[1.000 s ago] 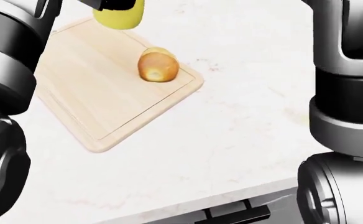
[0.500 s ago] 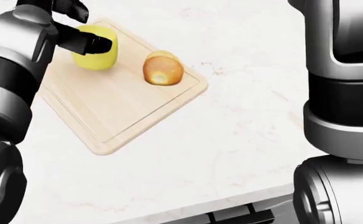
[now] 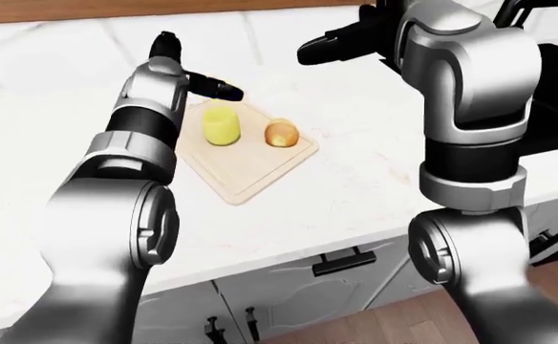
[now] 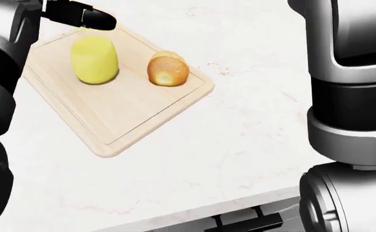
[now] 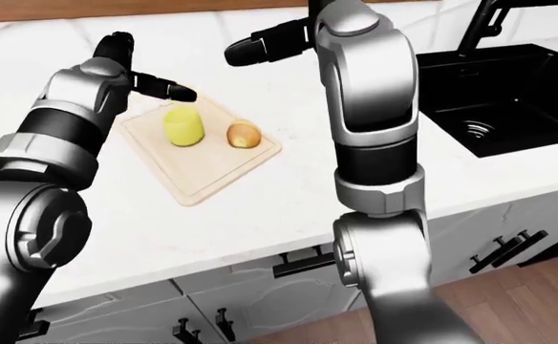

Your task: Place the bread and cheese on the cutting board.

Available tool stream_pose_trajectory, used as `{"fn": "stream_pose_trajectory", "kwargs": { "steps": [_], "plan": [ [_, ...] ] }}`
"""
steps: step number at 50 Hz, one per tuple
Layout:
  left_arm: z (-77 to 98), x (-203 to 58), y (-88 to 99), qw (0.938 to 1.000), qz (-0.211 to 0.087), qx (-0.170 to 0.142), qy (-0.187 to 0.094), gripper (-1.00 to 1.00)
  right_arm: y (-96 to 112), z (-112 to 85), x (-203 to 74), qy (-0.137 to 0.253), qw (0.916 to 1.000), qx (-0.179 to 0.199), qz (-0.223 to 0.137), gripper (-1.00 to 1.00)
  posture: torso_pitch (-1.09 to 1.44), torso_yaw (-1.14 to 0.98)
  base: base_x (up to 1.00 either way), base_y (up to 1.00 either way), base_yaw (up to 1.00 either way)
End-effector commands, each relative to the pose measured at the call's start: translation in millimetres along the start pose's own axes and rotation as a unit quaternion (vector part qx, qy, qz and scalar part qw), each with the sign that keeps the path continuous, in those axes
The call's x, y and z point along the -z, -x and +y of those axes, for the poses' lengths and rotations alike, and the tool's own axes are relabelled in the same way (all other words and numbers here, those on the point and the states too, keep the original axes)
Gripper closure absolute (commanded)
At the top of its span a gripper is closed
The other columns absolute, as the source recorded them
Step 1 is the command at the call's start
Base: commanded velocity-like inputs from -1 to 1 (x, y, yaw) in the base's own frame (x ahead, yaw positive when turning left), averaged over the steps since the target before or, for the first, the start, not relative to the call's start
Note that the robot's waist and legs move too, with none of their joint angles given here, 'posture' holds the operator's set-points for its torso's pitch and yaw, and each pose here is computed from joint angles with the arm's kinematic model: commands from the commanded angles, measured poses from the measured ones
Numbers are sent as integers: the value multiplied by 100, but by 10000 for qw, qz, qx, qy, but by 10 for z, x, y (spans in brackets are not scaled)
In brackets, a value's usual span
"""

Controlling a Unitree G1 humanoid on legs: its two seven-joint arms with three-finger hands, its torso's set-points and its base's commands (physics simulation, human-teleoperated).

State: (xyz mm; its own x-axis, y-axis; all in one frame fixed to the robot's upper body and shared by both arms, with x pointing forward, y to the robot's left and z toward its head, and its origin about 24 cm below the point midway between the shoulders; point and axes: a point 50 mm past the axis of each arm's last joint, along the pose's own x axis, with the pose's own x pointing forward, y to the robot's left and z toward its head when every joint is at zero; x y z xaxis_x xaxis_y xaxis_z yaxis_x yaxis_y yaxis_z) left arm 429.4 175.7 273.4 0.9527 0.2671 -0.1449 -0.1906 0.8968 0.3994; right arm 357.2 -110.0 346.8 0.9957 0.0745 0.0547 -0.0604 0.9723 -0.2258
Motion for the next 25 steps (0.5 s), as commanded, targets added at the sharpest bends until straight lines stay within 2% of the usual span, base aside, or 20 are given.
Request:
{"fn": "stream_pose_trajectory", "kwargs": {
  "steps": [1,8,17,21,25],
  "plan": [
    [158,-434,118,9962,-838,-155,171,-100,72,-43,-204,5,9988,103,-468,-100,0,0,0,0,0],
    [388,-879,334,9895,-1404,-160,298,-100,72,-38,-212,9,9988,106,-474,-100,0,0,0,0,0],
    [548,-1135,579,9831,-1777,-184,408,-100,73,-26,-220,17,9988,98,-488,-100,0,0,0,0,0],
    [652,-1174,781,9782,-2004,-234,495,-100,95,-38,-211,6,9986,122,-515,-100,0,0,0,0,0],
    [823,-1188,1033,9722,-2242,-413,539,-100,135,-49,-221,-12,9981,153,-589,-100,0,0,0,0,0]
  ]
}}
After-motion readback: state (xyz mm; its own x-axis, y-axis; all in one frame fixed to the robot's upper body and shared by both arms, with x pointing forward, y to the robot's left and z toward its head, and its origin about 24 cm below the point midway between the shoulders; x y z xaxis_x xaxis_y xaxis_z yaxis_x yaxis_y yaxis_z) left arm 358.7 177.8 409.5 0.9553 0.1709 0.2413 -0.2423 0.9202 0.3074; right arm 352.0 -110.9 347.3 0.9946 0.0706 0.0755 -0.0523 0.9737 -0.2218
